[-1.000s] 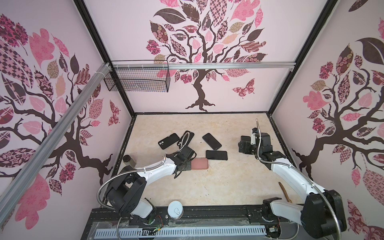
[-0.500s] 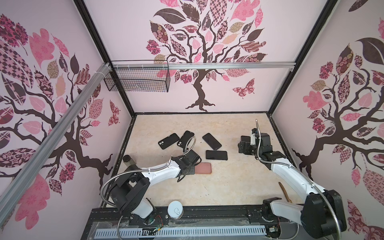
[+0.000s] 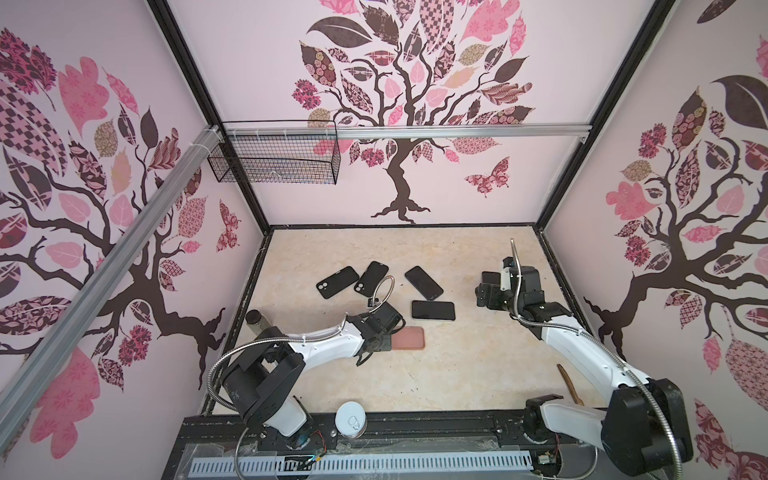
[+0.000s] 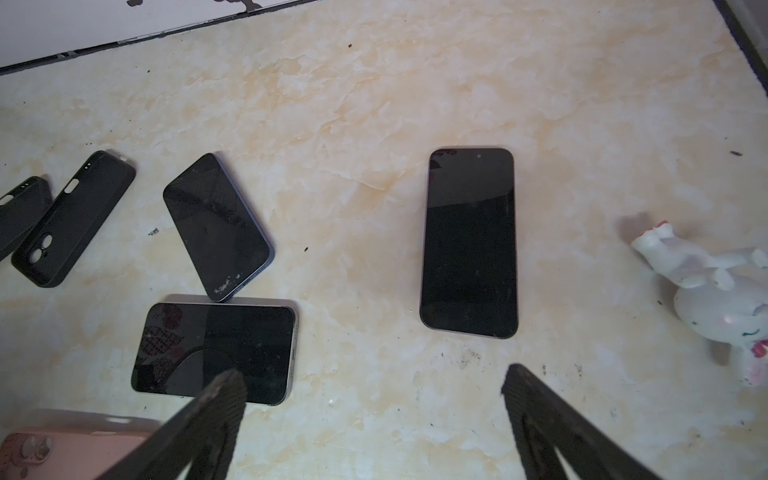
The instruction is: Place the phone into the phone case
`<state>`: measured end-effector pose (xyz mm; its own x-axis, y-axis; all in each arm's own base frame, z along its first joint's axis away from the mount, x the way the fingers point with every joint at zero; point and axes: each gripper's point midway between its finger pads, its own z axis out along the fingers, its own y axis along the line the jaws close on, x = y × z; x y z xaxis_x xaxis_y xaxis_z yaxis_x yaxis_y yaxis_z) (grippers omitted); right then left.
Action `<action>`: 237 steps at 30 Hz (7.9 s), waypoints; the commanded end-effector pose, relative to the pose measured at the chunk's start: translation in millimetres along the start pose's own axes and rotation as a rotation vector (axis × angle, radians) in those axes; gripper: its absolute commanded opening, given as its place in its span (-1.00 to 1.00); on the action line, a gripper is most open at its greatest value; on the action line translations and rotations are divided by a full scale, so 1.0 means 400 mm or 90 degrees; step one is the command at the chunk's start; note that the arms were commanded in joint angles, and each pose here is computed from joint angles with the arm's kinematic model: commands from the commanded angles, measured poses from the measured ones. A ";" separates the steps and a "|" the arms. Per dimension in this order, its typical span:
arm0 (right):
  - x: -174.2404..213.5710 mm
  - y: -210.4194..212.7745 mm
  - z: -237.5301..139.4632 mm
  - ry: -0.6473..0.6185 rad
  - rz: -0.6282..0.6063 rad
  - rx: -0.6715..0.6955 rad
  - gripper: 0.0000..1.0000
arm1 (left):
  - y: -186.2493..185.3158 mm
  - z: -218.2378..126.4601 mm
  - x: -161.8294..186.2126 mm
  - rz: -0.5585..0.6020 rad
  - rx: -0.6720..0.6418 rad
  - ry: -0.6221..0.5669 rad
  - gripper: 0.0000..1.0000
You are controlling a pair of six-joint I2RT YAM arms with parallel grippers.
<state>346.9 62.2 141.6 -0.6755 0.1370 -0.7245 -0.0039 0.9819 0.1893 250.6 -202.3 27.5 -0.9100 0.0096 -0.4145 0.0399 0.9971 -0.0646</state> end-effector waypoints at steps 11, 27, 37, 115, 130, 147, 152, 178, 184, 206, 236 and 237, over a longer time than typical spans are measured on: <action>-0.037 0.027 -0.006 -0.009 -0.008 -0.017 0.99 | 0.010 0.010 0.015 -0.010 -0.005 -0.001 -0.86; -0.024 0.099 0.009 -0.014 -0.062 -0.124 1.00 | -0.003 -0.073 -0.034 0.021 0.045 -0.064 0.29; 0.023 0.193 0.044 0.043 -0.154 -0.239 1.00 | 0.089 -0.207 -0.092 0.050 0.056 -0.154 0.70; 0.353 0.266 0.253 0.365 -0.700 -0.291 0.72 | 0.231 -0.402 -0.094 -0.073 0.070 -0.267 0.95; 0.391 0.236 0.229 0.425 -0.661 -0.233 0.41 | 0.206 -0.379 -0.091 -0.070 0.093 -0.252 0.95; 0.377 0.266 0.241 0.439 -0.545 -0.190 0.00 | 0.177 -0.349 -0.107 -0.056 0.095 -0.227 0.95; 0.340 0.294 0.220 0.385 -0.522 -0.210 -0.06 | 0.167 -0.343 -0.116 -0.051 0.095 -0.224 0.95; 0.169 0.452 0.048 0.132 -0.459 -0.350 -0.20 | -0.011 -0.397 -0.180 0.001 0.287 -0.175 0.94; 0.153 0.526 -0.034 0.069 -0.477 -0.408 -0.21 | -0.040 -0.414 -0.191 -0.028 0.363 -0.152 0.87; 0.129 0.661 -0.214 -0.063 -0.490 -0.529 -0.25 | -0.076 -0.442 -0.212 -0.102 0.538 -0.116 0.19; 0.088 0.715 -0.236 -0.112 -0.503 -0.511 -0.25 | -0.082 -0.421 -0.188 -0.102 0.544 -0.084 -0.64; 0.088 0.716 -0.236 -0.114 -0.503 -0.510 -0.25 | -0.082 -0.421 -0.189 -0.103 0.544 -0.084 -0.67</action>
<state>244.5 325.3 184.9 -0.2481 -0.4871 -0.8374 -0.8963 0.4434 0.0076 250.6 -222.9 223.2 -0.8730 -0.2025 -0.4438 0.2543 0.5875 -0.7683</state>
